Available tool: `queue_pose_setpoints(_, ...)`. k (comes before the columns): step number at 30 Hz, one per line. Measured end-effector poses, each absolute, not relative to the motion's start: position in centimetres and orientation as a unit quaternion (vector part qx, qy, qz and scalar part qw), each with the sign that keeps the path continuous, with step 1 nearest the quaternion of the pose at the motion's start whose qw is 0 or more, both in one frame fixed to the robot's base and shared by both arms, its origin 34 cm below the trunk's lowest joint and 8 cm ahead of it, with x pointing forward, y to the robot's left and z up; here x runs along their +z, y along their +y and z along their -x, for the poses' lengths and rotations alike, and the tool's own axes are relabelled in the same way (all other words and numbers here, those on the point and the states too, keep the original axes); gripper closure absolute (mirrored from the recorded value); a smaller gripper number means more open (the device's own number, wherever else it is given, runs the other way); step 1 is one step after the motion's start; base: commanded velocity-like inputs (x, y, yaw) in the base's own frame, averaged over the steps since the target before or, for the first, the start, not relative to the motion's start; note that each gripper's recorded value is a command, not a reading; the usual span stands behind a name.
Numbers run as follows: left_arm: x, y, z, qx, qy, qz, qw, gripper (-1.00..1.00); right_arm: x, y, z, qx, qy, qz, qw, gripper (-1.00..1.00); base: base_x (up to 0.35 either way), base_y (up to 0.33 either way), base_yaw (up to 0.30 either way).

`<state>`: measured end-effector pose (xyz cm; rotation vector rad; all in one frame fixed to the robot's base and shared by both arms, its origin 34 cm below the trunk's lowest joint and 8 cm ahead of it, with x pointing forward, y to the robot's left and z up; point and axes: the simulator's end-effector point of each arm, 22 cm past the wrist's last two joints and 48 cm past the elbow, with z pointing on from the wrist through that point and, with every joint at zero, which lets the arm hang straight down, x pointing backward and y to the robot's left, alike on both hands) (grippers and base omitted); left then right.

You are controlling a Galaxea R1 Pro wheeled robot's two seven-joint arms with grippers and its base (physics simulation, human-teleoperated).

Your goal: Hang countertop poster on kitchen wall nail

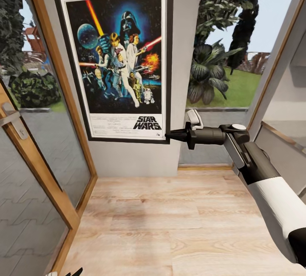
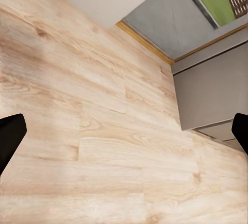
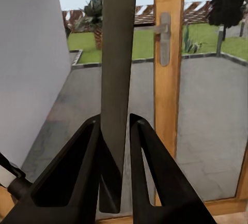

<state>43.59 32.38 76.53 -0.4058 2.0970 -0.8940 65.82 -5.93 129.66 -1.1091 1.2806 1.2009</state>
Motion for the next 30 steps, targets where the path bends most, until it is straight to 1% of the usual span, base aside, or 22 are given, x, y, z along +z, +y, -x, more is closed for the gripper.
queue_pose_setpoints(5, 76.5, 32.43, -43.53, -0.353, 0.83, 0.161, 0.401, -1.0, 129.66, -5.92, -65.8, 0.498, 0.531, 0.46, 0.508, 1.0, 0.22, 0.0, 0.0)
queue_pose_setpoints(13, 76.5, 32.44, -43.52, -0.353, 0.83, 0.161, 0.401, -1.0, 129.67, -5.92, -65.79, 0.498, 0.531, 0.46, 0.508, 1.0, 0.116, 0.0, 0.0)
queue_pose_setpoints(30, 76.51, 32.44, -43.51, -0.353, 0.83, 0.161, 0.401, -1.0, 129.7, -5.92, -65.78, 0.498, 0.531, 0.46, 0.508, 1.0, 0.322, 0.0, 0.0)
